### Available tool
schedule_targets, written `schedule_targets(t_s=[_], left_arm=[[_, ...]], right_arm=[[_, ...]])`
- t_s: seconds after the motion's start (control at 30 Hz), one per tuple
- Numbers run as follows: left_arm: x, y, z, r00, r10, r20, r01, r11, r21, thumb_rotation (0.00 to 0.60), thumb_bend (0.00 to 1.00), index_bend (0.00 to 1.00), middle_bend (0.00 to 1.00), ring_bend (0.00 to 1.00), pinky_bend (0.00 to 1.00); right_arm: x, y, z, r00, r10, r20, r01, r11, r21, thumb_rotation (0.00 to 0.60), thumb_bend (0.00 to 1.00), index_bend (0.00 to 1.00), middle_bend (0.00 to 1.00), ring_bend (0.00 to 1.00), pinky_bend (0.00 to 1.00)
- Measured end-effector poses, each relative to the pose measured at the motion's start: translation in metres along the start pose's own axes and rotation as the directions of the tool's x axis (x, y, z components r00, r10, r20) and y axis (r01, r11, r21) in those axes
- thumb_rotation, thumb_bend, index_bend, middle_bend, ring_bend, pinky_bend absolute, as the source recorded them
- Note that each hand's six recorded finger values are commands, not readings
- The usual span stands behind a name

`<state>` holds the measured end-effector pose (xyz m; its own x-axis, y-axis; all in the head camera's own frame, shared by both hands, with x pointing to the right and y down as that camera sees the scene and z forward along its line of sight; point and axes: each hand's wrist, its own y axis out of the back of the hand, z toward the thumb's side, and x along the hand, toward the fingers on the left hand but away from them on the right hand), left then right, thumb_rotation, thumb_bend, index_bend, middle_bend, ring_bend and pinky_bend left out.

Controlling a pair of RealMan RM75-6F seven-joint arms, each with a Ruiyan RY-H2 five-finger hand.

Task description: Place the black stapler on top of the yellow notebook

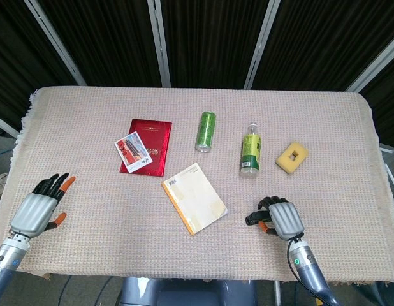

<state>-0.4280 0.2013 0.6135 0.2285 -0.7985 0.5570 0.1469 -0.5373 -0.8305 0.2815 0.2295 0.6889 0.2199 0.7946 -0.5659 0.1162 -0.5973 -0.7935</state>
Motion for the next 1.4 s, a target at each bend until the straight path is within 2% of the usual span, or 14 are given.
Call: schedule_targets(t_s=[0.4,0.63,0.77,0.93,1.4], left_arm=[[-0.001,0.002,-0.002,1.0,0.005,-0.002,-0.005,1.0,-0.007,0.6,0.32,0.0,0.0,0.0,0.14],[-0.001,0.003,-0.002,1.0,0.008,-0.001,-0.008,1.0,-0.011,0.6,0.32,0.0,0.0,0.0,0.14],[-0.002,0.004,-0.002,1.0,0.014,0.001,-0.014,1.0,-0.013,0.6,0.32,0.0,0.0,0.0,0.14],[-0.003,0.005,-0.003,1.0,0.016,0.002,-0.016,1.0,-0.016,0.6,0.32,0.0,0.0,0.0,0.14],[-0.005,0.008,0.0,1.0,0.027,0.016,-0.027,0.999,-0.024,0.6,0.32,0.0,0.0,0.0,0.14]], right_arm=[[-0.004,-0.014,-0.002,1.0,0.029,0.011,-0.029,0.999,-0.023,0.6,0.31,0.44,0.39,0.35,0.44],[-0.003,-0.007,-0.002,1.0,-0.024,0.018,0.024,1.0,-0.005,0.6,0.37,0.63,0.57,0.56,0.65],[-0.001,-0.005,-0.002,0.999,-0.031,0.025,0.031,1.0,-0.004,0.6,0.4,0.67,0.61,0.61,0.7],[0.003,-0.001,-0.001,0.999,-0.042,0.029,0.042,0.999,-0.01,0.6,0.4,0.68,0.62,0.63,0.71],[0.016,0.038,0.023,0.99,-0.138,-0.004,0.138,0.99,-0.013,0.6,0.4,0.68,0.62,0.63,0.71]])
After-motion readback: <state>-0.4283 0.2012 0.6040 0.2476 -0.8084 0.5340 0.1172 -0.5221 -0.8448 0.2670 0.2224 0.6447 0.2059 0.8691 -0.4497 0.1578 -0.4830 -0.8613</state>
